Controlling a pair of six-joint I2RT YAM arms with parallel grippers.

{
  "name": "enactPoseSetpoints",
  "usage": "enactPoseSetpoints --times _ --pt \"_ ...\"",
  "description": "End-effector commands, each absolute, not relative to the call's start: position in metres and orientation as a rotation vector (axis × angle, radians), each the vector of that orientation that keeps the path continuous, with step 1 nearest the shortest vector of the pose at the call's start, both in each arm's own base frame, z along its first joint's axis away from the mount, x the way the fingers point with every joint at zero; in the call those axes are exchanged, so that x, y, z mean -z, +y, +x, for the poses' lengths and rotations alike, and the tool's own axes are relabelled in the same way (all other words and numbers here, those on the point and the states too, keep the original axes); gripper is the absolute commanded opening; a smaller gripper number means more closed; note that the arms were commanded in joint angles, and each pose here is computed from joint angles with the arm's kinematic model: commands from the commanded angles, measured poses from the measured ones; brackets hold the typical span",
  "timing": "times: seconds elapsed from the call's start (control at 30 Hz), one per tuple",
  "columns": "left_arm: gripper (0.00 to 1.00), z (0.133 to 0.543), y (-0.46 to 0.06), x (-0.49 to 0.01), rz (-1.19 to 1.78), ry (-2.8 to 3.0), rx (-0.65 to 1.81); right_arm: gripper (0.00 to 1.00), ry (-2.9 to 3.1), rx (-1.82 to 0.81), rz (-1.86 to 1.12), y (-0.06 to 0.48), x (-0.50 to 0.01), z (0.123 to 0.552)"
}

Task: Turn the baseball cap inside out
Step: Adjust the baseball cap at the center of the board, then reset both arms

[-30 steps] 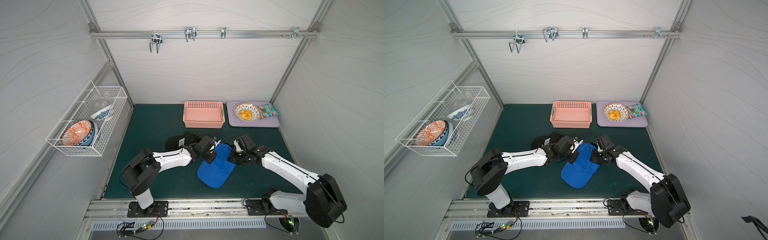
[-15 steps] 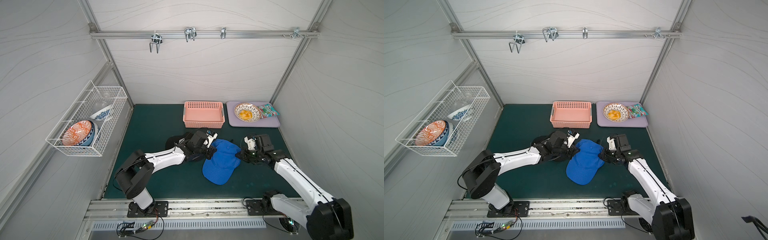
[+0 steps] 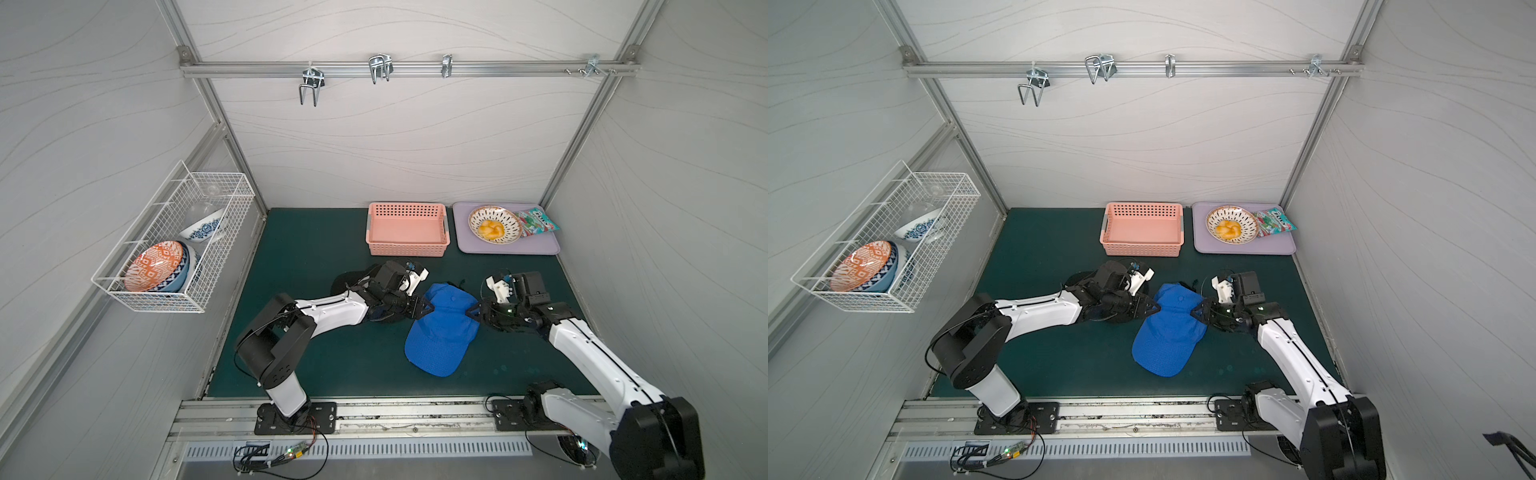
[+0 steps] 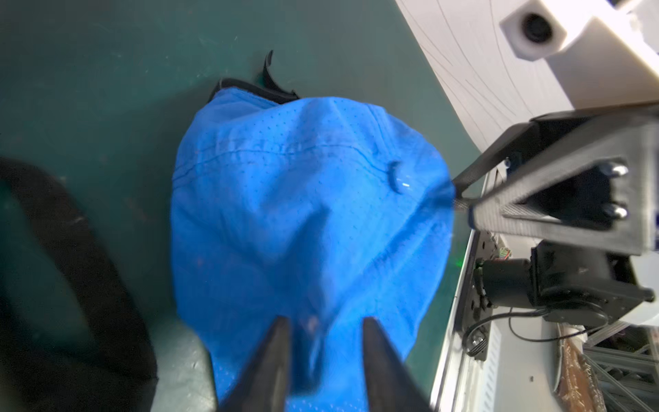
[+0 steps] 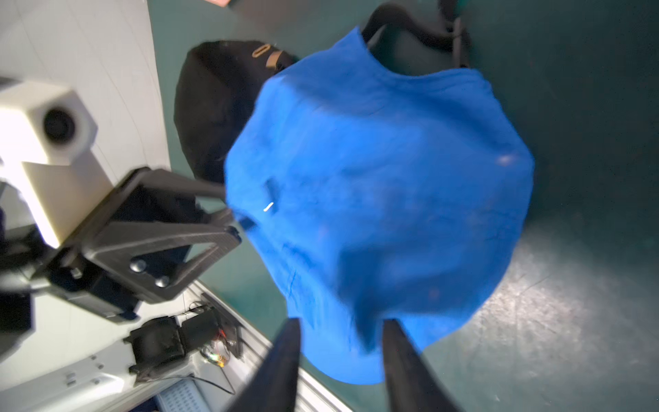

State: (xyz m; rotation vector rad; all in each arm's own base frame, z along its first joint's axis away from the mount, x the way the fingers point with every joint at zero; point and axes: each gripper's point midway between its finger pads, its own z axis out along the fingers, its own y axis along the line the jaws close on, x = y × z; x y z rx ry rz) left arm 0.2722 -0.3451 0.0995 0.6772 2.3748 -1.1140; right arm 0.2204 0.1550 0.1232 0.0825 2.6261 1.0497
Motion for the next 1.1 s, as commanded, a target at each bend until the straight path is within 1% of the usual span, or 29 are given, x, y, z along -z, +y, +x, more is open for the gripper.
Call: enactPoseSetpoints --times 0.0,0.03,0.1,0.13,0.17,0.27,0.4,0.57,0.63,0.73,0.8,0.9,1.07 --pt "0.66 0.288 -0.347 -0.133 0.687 2.272 1.068 0.60 2.575 -1.095 0.026 0.158 -0.149 0.218" --pt "0.76 0.289 -0.345 -0.139 0.689 2.260 1.047 0.66 2.566 -1.107 0.016 0.159 -0.156 0.216" --pt "0.91 0.290 -0.336 -0.152 0.687 2.236 0.993 0.75 2.528 -1.122 -0.006 0.159 -0.175 0.213" --pt "0.98 0.290 -0.331 -0.159 0.680 2.223 0.962 0.79 2.503 -1.123 -0.014 0.159 -0.185 0.212" --pt "1.00 0.290 -0.324 -0.168 0.669 2.202 0.929 0.82 2.481 -1.116 -0.016 0.158 -0.194 0.213" --pt "1.00 0.291 -0.297 -0.195 0.620 2.144 0.812 0.90 2.413 -1.050 -0.004 0.148 -0.220 0.217" --pt "1.00 0.305 -0.235 -0.224 0.467 2.081 0.618 0.98 2.315 -0.905 0.079 0.119 -0.246 0.241" --pt "1.00 0.335 -0.122 -0.219 0.136 2.075 0.429 0.99 2.158 -0.781 0.305 0.061 -0.253 0.287" --pt "1.00 0.346 -0.080 -0.213 -0.002 2.061 0.372 0.99 2.102 -0.717 0.370 0.039 -0.249 0.302" --pt "1.00 0.359 -0.023 -0.197 -0.198 2.016 0.267 0.99 2.048 -0.530 0.369 0.013 -0.236 0.318" --pt "1.00 0.365 0.006 -0.186 -0.309 1.976 0.184 0.99 2.012 -0.402 0.375 -0.005 -0.220 0.326" --pt "1.00 0.369 0.035 -0.168 -0.388 1.939 0.018 0.99 1.966 -0.249 0.364 -0.024 -0.197 0.334" --pt "1.00 0.352 0.064 -0.139 -0.436 1.863 -0.187 0.99 1.990 -0.081 0.294 -0.031 -0.152 0.338"
